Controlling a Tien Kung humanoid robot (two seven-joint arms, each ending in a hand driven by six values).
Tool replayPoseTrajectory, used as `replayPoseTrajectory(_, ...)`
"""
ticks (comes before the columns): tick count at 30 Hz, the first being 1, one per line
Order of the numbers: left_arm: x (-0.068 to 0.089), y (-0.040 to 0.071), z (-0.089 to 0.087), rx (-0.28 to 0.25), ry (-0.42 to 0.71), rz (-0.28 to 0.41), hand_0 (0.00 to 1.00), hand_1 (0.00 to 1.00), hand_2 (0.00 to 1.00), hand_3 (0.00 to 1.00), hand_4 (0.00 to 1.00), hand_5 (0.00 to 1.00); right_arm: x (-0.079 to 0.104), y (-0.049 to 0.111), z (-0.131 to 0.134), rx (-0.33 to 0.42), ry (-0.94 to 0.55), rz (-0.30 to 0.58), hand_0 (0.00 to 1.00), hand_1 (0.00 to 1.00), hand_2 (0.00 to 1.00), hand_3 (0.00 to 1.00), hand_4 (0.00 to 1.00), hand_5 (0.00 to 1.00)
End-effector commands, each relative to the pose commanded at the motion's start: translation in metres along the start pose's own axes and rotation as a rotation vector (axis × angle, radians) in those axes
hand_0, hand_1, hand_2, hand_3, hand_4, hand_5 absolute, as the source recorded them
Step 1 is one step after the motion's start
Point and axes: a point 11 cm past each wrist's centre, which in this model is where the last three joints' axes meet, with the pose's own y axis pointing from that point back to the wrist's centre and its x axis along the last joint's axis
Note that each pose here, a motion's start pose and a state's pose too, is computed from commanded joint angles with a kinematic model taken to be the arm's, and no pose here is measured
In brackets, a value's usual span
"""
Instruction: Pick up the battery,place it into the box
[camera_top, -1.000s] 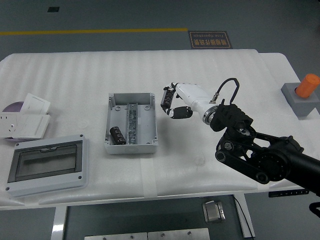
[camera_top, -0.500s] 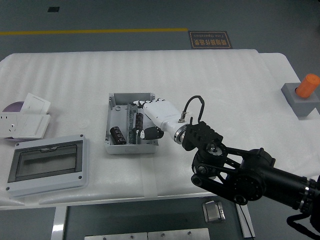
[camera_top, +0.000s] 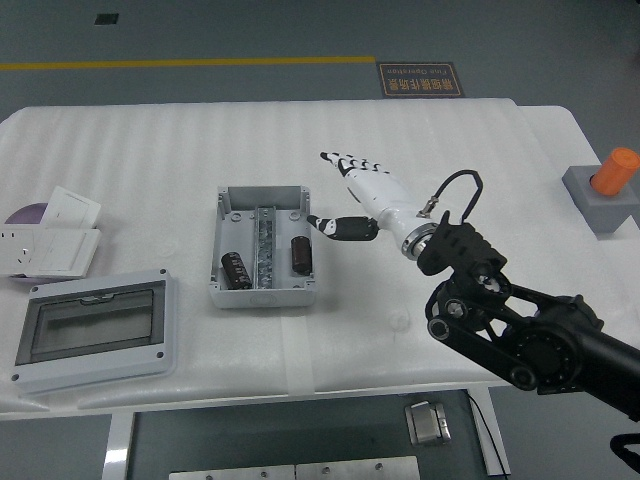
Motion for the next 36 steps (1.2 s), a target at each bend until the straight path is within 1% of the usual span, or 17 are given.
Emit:
replayPoseTrajectory(4,-0.001,-0.001,-0.002,0.002,0.002,-0.002,0.669,0.684,0.557,0.581,0.586,0.442,0.033,0.005,0.052,-0.117,0.004,0.068,0.998,0.998,0.998,0.998,0.839,0.519)
replayPoseTrajectory(8,0.0,-0.001,-0.004,0.005,0.006,0.0,0.67,0.683,0.556,0.58,0.586,0.442,0.06,0.01,0.09,-0.209,-0.015,0.131,0.998,0.998,0.989,0.998,0.84,0.535)
replayPoseTrajectory(11,0.001,-0.001,-0.004,0.003,0.008,0.001,0.67,0.683,0.556,0.58,0.586,0.442,0.067,0.012,0.109,-0.252,-0.042,0.158,0.998,0.998,0.989,0.998,0.84,0.535)
replayPoseTrajectory(12,0.0,-0.001,-0.003,0.002,0.009,0.001,0.67,0.684,0.556,0.581,0.584,0.434,0.067,0.013,0.115,-0.265,-0.055,0.163,0.998,0.964,0.951,0.998,0.837,0.532)
replayPoseTrajectory(14,-0.001,-0.001,-0.003,0.001,0.009,-0.001,0.67,0.684,0.556,0.581,0.584,0.434,0.066,0.015,0.124,-0.285,-0.078,0.168,0.998,0.964,0.951,0.998,0.837,0.532)
replayPoseTrajectory(17,-0.003,-0.001,-0.003,0.0,0.007,-0.005,0.67,0.684,0.556,0.581,0.584,0.434,0.065,0.019,0.132,-0.304,-0.1,0.168,0.998,0.964,0.951,0.998,0.837,0.532)
replayPoseTrajectory(18,-0.004,-0.002,-0.003,0.0,0.007,-0.007,0.67,0.684,0.557,0.581,0.585,0.43,0.064,0.021,0.135,-0.308,-0.107,0.17,0.998,0.899,0.903,0.963,0.831,0.53)
replayPoseTrajectory(21,-0.006,-0.002,-0.003,-0.001,0.006,-0.01,0.67,0.684,0.557,0.581,0.585,0.43,0.065,0.027,0.138,-0.312,-0.136,0.183,0.998,0.899,0.903,0.963,0.831,0.53)
replayPoseTrajectory(23,-0.007,-0.002,-0.003,-0.002,0.007,-0.01,0.67,0.684,0.557,0.581,0.585,0.43,0.068,0.031,0.135,-0.301,-0.171,0.201,0.998,0.899,0.903,0.963,0.831,0.53)
replayPoseTrajectory(24,-0.007,-0.002,-0.003,-0.003,0.007,-0.01,0.671,0.685,0.557,0.582,0.587,0.427,0.069,0.033,0.133,-0.294,-0.185,0.208,0.975,0.883,0.882,0.943,0.828,0.536)
replayPoseTrajectory(29,-0.006,-0.002,-0.002,-0.008,0.009,-0.007,0.671,0.685,0.557,0.582,0.587,0.427,0.074,0.04,0.121,-0.249,-0.236,0.236,0.975,0.883,0.882,0.943,0.828,0.536)
replayPoseTrajectory(30,-0.006,-0.002,-0.001,-0.009,0.009,-0.006,0.671,0.684,0.557,0.582,0.589,0.428,0.075,0.042,0.12,-0.244,-0.242,0.24,0.956,0.876,0.866,0.922,0.824,0.529)
replayPoseTrajectory(35,-0.003,-0.001,0.001,-0.015,0.004,-0.001,0.671,0.684,0.557,0.582,0.589,0.428,0.077,0.05,0.121,-0.243,-0.268,0.258,0.956,0.876,0.866,0.922,0.824,0.529)
replayPoseTrajectory(36,-0.003,-0.001,0.001,-0.016,0.004,0.001,0.67,0.684,0.557,0.582,0.589,0.428,0.078,0.051,0.122,-0.244,-0.272,0.262,0.935,0.859,0.84,0.908,0.821,0.52)
